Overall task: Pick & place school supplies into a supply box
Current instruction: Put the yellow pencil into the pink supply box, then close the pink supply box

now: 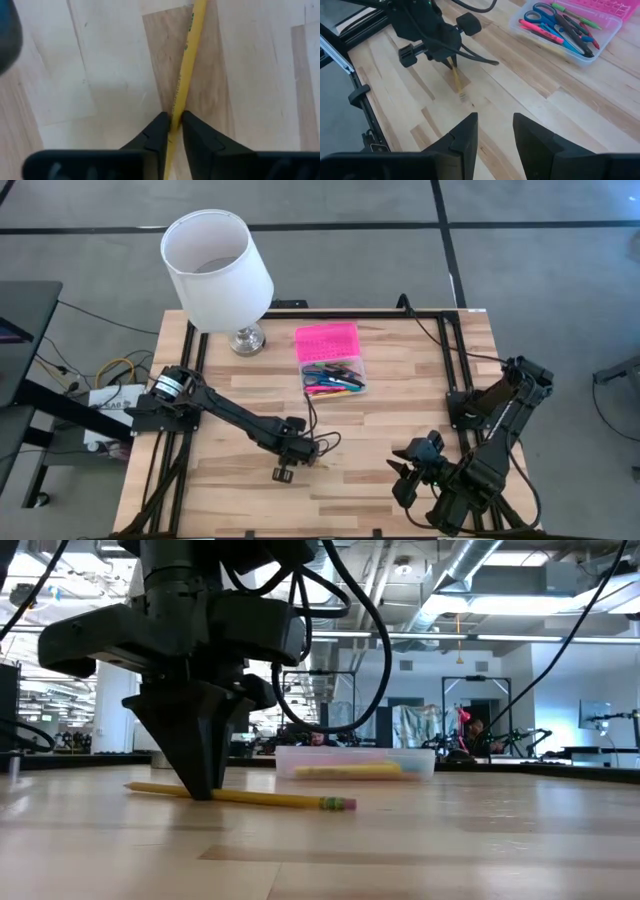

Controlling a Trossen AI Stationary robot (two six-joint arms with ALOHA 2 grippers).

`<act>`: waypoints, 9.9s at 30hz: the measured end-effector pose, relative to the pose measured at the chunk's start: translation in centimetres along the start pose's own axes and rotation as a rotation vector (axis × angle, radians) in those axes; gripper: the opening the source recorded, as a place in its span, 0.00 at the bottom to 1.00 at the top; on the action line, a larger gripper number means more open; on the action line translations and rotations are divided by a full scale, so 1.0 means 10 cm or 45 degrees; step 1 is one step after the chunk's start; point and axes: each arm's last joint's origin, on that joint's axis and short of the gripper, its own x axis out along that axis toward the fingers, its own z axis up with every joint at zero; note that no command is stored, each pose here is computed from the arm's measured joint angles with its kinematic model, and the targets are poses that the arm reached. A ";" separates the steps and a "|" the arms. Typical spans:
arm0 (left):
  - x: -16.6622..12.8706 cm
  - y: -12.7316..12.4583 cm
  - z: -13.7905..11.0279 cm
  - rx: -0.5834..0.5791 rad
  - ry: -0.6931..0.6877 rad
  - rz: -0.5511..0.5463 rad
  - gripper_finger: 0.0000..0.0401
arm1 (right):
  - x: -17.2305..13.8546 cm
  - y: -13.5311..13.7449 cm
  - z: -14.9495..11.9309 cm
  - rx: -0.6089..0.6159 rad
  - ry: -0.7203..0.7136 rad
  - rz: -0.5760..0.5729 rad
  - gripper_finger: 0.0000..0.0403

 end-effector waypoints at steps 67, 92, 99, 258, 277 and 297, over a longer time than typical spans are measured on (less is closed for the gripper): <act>-0.54 2.31 0.54 -0.706 -0.320 0.147 0.02 | 0.03 -0.06 -0.13 -0.112 0.027 -0.029 0.29; -1.00 2.24 0.72 -0.690 -0.346 0.110 0.44 | -0.06 -0.04 -0.13 -0.128 0.043 -0.004 0.29; -1.54 1.98 0.88 -0.546 -0.351 0.116 0.44 | -0.13 -0.10 0.02 -0.325 0.027 -0.073 0.29; -1.48 -0.70 -1.08 -0.647 -0.477 0.977 0.42 | 2.75 0.13 0.72 -0.839 0.592 0.252 0.29; -1.10 -0.42 -1.34 -0.554 -0.699 0.760 0.42 | 1.88 0.23 1.05 -0.772 0.321 0.242 0.29; -0.84 0.53 -1.21 -0.185 -0.540 0.298 0.42 | 0.95 0.42 -0.02 -0.517 0.280 -0.111 0.29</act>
